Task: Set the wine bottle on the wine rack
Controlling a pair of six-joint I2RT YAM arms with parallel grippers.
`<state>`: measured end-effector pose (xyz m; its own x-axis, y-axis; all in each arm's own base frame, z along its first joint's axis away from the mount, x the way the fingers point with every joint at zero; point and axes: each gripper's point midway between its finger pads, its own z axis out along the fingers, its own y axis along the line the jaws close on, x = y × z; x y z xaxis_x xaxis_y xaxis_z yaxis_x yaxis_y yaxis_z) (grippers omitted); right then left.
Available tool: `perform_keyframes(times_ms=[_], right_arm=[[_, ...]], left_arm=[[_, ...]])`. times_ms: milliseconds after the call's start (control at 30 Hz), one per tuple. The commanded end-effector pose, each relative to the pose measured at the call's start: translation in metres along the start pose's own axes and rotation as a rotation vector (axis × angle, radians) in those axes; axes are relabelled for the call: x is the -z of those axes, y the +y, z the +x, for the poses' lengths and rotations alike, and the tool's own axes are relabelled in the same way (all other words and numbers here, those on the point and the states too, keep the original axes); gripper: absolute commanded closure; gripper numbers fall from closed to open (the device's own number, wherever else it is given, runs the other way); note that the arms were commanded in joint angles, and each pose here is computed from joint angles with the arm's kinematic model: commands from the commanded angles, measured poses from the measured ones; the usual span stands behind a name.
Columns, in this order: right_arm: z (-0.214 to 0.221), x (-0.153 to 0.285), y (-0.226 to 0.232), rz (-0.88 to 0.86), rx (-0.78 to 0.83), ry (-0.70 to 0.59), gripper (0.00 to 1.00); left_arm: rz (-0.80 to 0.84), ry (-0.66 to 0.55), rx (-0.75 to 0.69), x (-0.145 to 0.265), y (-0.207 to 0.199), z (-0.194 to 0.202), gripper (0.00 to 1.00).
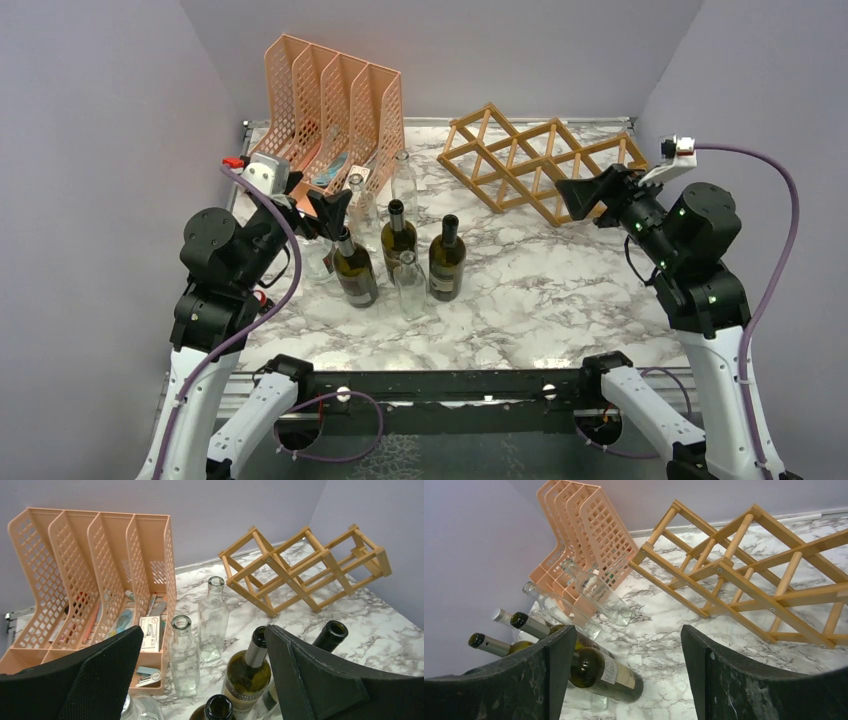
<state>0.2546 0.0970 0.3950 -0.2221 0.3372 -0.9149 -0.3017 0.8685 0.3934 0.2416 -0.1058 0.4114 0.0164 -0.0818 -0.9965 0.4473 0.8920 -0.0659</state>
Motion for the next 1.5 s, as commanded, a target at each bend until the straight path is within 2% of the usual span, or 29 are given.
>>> perform_keyframes(times_ms=[0,133,267,400,533,667,900,1067,1167,1467], right_arm=[[0.009,0.001,0.009,-0.059,-0.011,0.048,0.19],[0.021,-0.003,0.007,-0.067,-0.019,0.088,0.16],[0.041,-0.008,0.02,-0.179,-0.005,0.155,0.17],[0.061,-0.012,0.031,-0.284,-0.025,0.249,0.22],[0.07,-0.01,0.052,-0.449,0.002,0.29,0.28],[0.07,-0.007,0.068,-0.602,0.063,0.264,0.3],[0.073,-0.027,0.072,-0.623,0.134,0.212,0.24],[0.093,-0.048,0.109,-0.699,0.216,0.224,0.2],[0.102,-0.061,0.13,-0.732,0.252,0.224,0.19],[0.134,-0.084,0.14,-0.747,0.295,0.236,0.18]], left_arm=[[0.077,-0.04,0.027,0.004,-0.015,-0.009,0.01],[0.098,-0.058,0.048,0.007,-0.02,-0.018,0.01],[0.145,-0.072,0.047,0.01,-0.029,-0.025,0.01],[0.244,-0.076,0.036,0.012,-0.046,-0.027,0.01],[0.32,-0.09,0.05,0.009,-0.058,-0.03,0.01],[0.347,-0.101,0.077,0.001,-0.061,-0.033,0.01],[0.393,-0.101,0.114,-0.012,-0.067,-0.031,0.01],[0.385,-0.092,0.13,-0.019,-0.065,-0.029,0.01],[0.385,-0.084,0.137,-0.02,-0.064,-0.027,0.01],[0.374,-0.086,0.126,-0.013,-0.063,-0.022,0.01]])
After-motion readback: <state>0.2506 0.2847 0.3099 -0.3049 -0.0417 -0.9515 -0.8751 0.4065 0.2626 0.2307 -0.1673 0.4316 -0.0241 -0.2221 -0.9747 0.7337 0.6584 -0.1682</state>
